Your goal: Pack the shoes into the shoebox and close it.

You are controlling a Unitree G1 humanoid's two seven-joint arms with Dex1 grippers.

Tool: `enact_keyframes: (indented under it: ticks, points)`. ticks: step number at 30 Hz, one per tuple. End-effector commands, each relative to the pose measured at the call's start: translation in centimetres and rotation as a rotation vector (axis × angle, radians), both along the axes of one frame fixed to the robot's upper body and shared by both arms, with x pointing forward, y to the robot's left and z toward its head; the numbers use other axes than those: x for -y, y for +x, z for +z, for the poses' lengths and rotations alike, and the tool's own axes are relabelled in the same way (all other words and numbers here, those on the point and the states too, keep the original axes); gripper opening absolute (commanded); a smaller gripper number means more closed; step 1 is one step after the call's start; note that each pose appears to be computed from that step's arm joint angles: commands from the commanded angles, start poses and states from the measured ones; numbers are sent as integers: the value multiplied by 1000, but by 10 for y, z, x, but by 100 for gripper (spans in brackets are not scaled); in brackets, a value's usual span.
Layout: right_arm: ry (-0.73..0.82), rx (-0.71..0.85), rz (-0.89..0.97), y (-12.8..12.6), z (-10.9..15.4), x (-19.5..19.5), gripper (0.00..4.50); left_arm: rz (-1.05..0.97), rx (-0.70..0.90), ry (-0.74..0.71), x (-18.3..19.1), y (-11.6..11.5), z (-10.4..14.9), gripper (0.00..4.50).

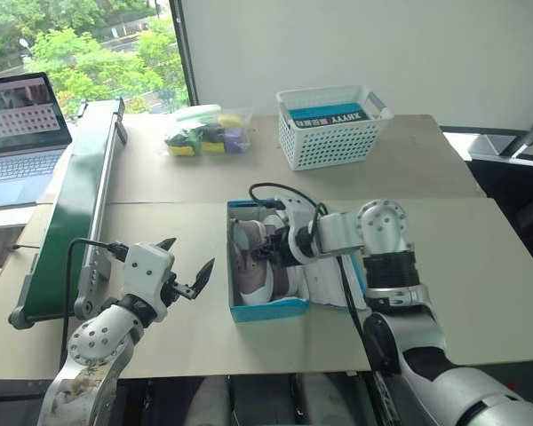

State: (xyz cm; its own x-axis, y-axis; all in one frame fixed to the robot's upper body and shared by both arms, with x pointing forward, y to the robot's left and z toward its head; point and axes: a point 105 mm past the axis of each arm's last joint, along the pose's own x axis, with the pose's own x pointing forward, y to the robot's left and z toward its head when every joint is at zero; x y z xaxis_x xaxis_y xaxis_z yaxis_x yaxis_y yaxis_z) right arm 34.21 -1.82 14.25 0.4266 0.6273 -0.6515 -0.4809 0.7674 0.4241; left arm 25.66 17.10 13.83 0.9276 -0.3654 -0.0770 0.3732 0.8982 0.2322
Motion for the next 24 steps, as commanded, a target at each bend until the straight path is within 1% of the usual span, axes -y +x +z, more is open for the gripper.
enact_keyframes:
  ticks: [1,3,5,6,8,10,11,12,13,14,15,16,18,22,23,24]
  points:
    - [59,108,22,5,35,-3,382,-7,40,11,1,1,7,450]
    - [131,182,35,7,59,-4,382,-12,38,13,1,2,7,450]
    - [257,307,92,4,97,-3,382,-15,39,15,1,4,8,450]
    - [318,333,134,-1,110,-1,382,-17,40,15,0,5,8,450]
    - [423,376,312,-27,130,9,382,-24,43,14,-1,6,9,450]
    - [492,365,518,-64,131,30,382,-38,41,12,0,8,9,450]
    - [508,349,594,-81,128,40,382,-46,37,11,0,9,8,450]
    - [511,326,663,-97,122,49,358,-57,31,8,1,9,7,450]
    - [526,276,744,-119,112,62,328,-88,17,-3,5,9,5,450]
    - [520,225,805,-138,101,71,308,-120,2,-18,9,8,4,450]
    - [510,174,843,-153,91,77,265,-150,-13,-44,12,7,3,450]
    - [502,133,858,-162,82,81,241,-181,-33,-70,14,5,2,450]
    - [451,89,852,-170,61,85,166,-249,-72,-91,17,-1,0,450]
    - [256,70,809,-173,5,91,32,-334,-129,-39,12,-10,-6,450]
    - [234,61,776,-171,-6,93,4,-352,-131,-31,10,-11,-5,450]
    - [207,61,745,-168,-18,95,4,-365,-131,-28,9,-13,-3,450]
